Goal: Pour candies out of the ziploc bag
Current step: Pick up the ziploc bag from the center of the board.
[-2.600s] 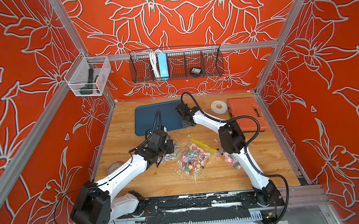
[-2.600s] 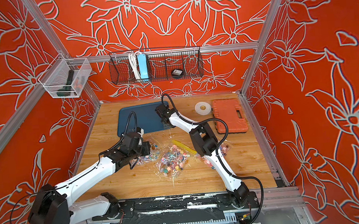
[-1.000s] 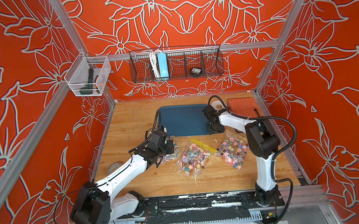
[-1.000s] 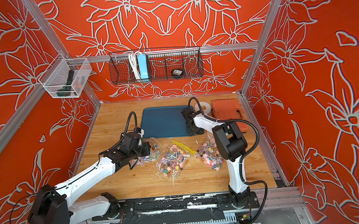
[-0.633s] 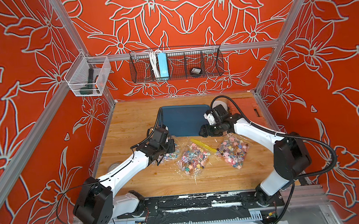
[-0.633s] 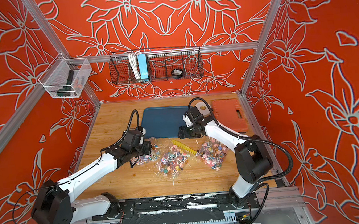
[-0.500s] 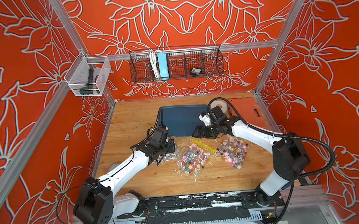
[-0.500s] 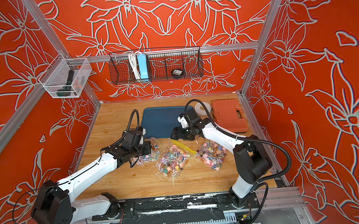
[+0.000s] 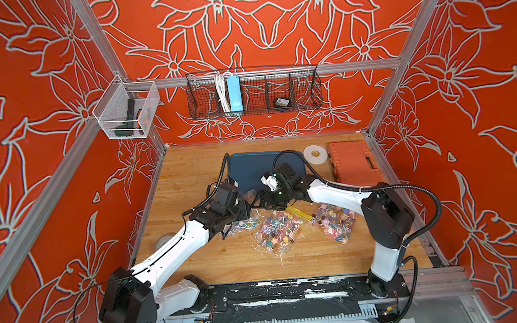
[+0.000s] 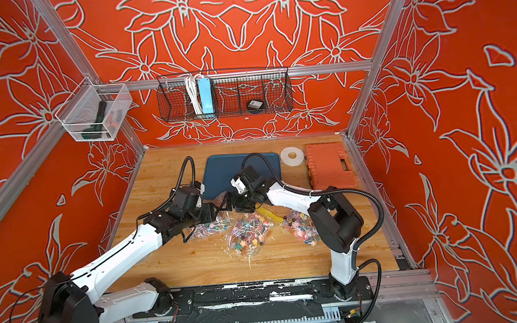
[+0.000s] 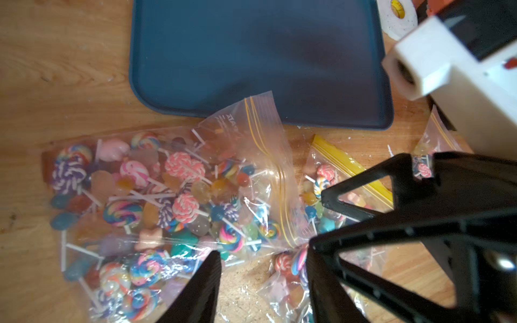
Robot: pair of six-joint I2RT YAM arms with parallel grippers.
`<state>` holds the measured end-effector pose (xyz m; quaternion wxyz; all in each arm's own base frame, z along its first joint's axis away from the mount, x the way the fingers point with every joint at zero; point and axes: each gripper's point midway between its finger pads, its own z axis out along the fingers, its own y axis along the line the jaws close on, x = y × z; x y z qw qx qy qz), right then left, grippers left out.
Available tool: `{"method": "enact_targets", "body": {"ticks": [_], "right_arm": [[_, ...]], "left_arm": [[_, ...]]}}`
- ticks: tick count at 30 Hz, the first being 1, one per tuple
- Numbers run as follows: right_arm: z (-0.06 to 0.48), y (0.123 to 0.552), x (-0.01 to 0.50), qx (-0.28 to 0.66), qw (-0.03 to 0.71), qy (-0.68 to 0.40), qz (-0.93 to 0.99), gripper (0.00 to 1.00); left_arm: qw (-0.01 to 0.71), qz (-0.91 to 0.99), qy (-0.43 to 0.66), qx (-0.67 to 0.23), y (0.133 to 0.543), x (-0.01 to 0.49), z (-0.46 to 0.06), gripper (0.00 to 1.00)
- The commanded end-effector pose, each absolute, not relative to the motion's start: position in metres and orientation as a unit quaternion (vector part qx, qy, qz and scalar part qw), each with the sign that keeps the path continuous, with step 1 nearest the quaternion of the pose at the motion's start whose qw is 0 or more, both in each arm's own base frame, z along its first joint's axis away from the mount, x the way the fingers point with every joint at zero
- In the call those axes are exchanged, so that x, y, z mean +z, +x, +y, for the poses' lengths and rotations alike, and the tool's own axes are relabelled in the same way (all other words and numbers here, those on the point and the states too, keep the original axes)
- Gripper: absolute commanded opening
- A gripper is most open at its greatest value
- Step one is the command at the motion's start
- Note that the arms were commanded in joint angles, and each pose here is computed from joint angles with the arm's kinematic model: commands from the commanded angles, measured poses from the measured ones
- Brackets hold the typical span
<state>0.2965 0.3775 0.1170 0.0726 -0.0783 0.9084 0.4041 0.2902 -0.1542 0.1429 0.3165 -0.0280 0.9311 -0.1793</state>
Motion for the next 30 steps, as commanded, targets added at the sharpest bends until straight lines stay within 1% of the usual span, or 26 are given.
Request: {"method": "enact_targets", "body": {"ticks": [1,5,8,9,12,13,14,17,20,25,28,30], "right_arm": [[0.388,0.299,0.115,0.411,0.066,-0.083,0.906,0.83],[0.398,0.295,0.104,0.415,0.049,-0.088,0.904,0.81],[0.406,0.292,0.102,0.414,0.045,-0.096,0.904,0.77],[0.408,0.292,0.102,0.412,0.046,-0.099,0.904,0.75],[0.413,0.292,0.102,0.407,0.046,-0.105,0.906,0.69],[0.414,0.293,0.101,0.404,0.046,-0.106,0.907,0.66],[0.416,0.294,0.101,0.403,0.046,-0.107,0.908,0.63],[0.417,0.296,0.097,0.393,0.046,-0.11,0.912,0.55],[0.417,0.299,0.094,0.384,0.047,-0.112,0.915,0.49],[0.412,0.299,0.082,0.362,0.044,-0.111,0.925,0.49],[0.409,0.3,0.077,0.351,0.045,-0.112,0.929,0.49],[0.409,0.3,0.075,0.349,0.046,-0.114,0.929,0.47]], "left_arm": [[0.333,0.927,-0.031,-0.168,0.288,0.158,-0.146,0.55],[0.339,0.927,-0.044,-0.155,0.286,0.163,-0.137,0.56],[0.339,0.929,-0.058,-0.138,0.284,0.164,-0.126,0.57],[0.337,0.93,-0.064,-0.132,0.283,0.163,-0.122,0.58],[0.332,0.932,-0.084,-0.119,0.282,0.16,-0.11,0.69],[0.329,0.932,-0.092,-0.116,0.281,0.158,-0.105,0.74],[0.328,0.933,-0.098,-0.115,0.281,0.157,-0.102,0.77],[0.319,0.933,-0.123,-0.11,0.279,0.149,-0.089,0.78],[0.303,0.935,-0.145,-0.111,0.278,0.137,-0.079,0.78],[0.279,0.936,-0.186,-0.11,0.274,0.115,-0.065,0.76],[0.277,0.931,-0.207,-0.116,0.272,0.107,-0.059,0.76],[0.28,0.927,-0.218,-0.121,0.273,0.104,-0.056,0.76]]}}
